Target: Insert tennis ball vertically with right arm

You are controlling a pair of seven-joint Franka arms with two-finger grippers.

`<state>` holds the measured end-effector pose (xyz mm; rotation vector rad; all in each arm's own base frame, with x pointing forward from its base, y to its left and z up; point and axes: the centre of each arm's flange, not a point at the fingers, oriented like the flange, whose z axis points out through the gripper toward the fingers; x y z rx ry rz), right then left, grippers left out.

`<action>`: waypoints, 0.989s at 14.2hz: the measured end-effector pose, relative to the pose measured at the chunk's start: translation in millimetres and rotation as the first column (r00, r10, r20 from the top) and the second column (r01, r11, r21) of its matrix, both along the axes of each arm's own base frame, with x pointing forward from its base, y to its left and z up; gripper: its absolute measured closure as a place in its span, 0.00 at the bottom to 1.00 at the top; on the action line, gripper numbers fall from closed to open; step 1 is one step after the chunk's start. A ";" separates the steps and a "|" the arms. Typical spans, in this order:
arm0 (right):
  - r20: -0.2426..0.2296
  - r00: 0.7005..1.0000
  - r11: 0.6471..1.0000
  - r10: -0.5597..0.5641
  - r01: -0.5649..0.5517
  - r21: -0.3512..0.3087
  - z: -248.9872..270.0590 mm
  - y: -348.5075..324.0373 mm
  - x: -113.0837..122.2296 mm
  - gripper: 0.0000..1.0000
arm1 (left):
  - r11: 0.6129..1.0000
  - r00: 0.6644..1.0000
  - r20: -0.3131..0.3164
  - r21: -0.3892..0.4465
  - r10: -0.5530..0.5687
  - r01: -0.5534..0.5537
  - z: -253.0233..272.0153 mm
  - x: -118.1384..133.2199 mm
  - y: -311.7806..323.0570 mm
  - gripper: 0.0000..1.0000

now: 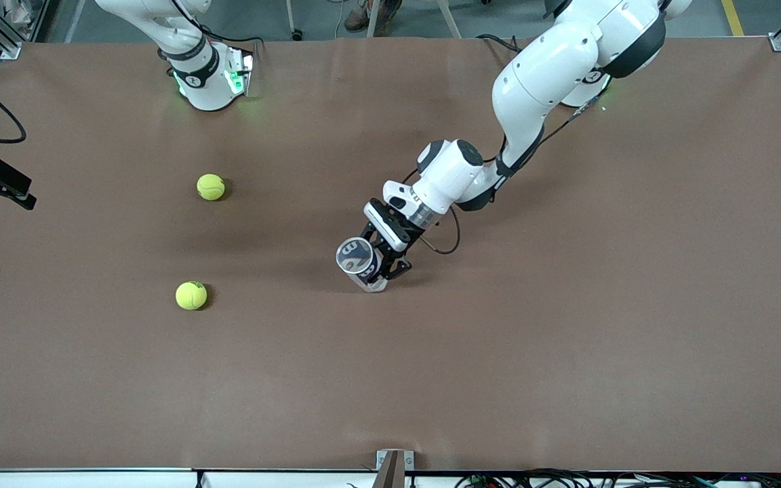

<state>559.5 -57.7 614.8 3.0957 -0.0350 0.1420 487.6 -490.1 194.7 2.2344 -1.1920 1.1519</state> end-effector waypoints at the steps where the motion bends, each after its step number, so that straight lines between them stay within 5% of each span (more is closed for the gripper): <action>1: -0.001 1.000 1.000 0.000 0.000 0.000 -0.6 0.0 0.3 0.00 | 1.000 1.000 0.000 0.000 0.000 0.000 0.0 0.0 0.0 0.47; 9: -0.003 1.000 1.000 0.000 0.000 0.000 -1.4 0.0 0.6 0.00 | 1.000 1.000 0.000 -0.001 0.003 -0.003 0.1 1.1 1.0 0.47; 14: -0.080 0.997 1.000 0.016 -0.016 0.005 -38.3 8.8 15.5 0.00 | 1.000 1.000 -0.001 -0.001 0.005 -0.005 0.1 1.8 1.6 0.47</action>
